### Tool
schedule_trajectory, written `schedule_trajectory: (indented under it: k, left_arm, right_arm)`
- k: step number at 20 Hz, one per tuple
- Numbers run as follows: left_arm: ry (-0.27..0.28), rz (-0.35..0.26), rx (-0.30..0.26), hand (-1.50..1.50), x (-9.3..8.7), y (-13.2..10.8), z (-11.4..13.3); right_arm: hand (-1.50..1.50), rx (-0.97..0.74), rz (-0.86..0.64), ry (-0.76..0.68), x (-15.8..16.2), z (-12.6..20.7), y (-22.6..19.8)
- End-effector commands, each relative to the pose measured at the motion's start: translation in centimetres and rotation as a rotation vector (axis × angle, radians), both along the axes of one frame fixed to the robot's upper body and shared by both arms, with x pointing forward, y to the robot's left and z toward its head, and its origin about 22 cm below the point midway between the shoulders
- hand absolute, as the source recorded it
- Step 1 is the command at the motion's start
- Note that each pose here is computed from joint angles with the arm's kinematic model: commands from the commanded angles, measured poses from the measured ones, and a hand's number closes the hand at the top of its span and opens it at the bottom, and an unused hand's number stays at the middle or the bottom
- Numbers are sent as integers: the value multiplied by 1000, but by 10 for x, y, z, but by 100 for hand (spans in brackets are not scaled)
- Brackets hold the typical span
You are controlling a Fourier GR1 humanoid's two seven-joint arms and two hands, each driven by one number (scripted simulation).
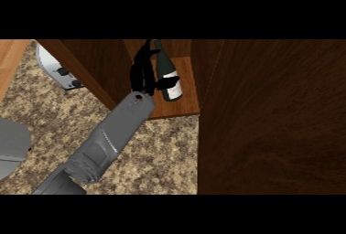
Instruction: Pick up the wine, place it into the cabinet and close the cabinet
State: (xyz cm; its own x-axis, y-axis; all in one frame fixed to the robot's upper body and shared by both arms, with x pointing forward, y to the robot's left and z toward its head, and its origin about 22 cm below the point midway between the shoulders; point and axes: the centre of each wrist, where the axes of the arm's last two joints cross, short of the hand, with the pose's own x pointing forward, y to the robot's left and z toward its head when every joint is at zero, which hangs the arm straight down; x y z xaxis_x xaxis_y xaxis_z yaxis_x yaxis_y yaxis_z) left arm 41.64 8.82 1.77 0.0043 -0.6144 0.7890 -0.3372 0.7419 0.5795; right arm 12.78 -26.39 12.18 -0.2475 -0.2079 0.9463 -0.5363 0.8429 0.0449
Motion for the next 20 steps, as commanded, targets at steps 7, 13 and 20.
schedule_trajectory:
  k: [7, 13, 20]
  left_arm:
    - [-135, -28, -194, -150, -4, -4, 7]
    - [-193, -20, -332, -150, -7, -2, 10]
    - [-200, -146, -460, -150, -34, -13, 4]
  right_arm:
    - [-150, 20, -9, -20, -10, 15, 7]
    - [-150, 17, -27, -9, -27, 17, 5]
    - [-150, 27, -55, -16, -34, 31, 12]
